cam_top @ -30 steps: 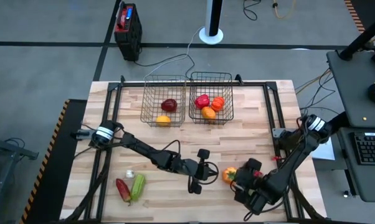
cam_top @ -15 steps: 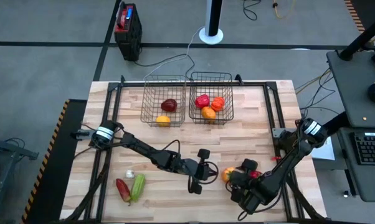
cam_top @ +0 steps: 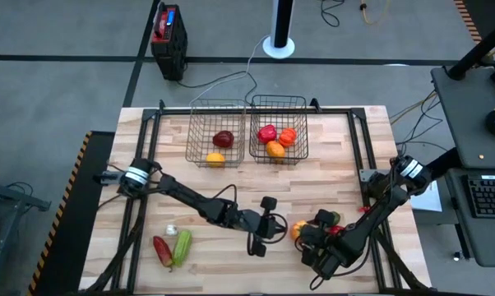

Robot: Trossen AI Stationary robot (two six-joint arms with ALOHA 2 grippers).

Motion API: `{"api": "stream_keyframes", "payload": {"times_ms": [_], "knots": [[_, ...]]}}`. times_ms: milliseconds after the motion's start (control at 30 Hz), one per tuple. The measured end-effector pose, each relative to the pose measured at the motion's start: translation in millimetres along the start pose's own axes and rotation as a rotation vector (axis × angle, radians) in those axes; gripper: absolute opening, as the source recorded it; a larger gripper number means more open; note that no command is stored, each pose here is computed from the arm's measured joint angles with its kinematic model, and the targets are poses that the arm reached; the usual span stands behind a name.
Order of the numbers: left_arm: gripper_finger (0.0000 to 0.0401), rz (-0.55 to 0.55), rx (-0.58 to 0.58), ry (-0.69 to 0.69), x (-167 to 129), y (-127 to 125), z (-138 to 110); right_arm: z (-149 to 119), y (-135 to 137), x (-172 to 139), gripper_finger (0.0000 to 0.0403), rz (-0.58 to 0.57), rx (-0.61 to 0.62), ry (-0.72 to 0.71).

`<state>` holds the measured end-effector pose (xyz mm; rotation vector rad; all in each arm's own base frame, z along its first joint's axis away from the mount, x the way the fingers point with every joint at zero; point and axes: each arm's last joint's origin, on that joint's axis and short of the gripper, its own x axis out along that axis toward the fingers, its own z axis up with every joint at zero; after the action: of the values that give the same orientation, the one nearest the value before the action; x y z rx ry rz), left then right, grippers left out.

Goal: Sort produce into baskets
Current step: Put the orange tomato into the silver wire basket

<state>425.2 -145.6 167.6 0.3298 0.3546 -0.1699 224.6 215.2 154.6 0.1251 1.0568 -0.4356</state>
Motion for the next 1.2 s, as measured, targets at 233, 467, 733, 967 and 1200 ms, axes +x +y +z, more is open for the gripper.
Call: {"api": "stream_keyframes", "payload": {"times_ms": [233, 467, 733, 967, 1200], "knots": [[0.0000, -0.003, 0.005, 0.013, -15, 5, 15, 0, 0, 0, 0.0325, -0.001, -0.011, -0.002], [0.0000, -0.013, 0.023, 0.059, -45, 11, 33, 0, 0, 0, 0.0325, -0.004, -0.010, -0.010], [0.0000, 0.067, -0.015, 0.044, -96, 13, 33, 12, 1, -10, 0.0326, -0.001, -0.021, -0.090], [0.0000, 0.261, -0.031, 0.004, -153, 1, 39, 53, -5, -13, 0.0326, -0.003, -0.109, -0.110], [0.0000, 0.364, -0.112, -0.031, -196, -7, 31, 107, -20, -11, 0.0327, -0.019, -0.250, -0.136]]}}
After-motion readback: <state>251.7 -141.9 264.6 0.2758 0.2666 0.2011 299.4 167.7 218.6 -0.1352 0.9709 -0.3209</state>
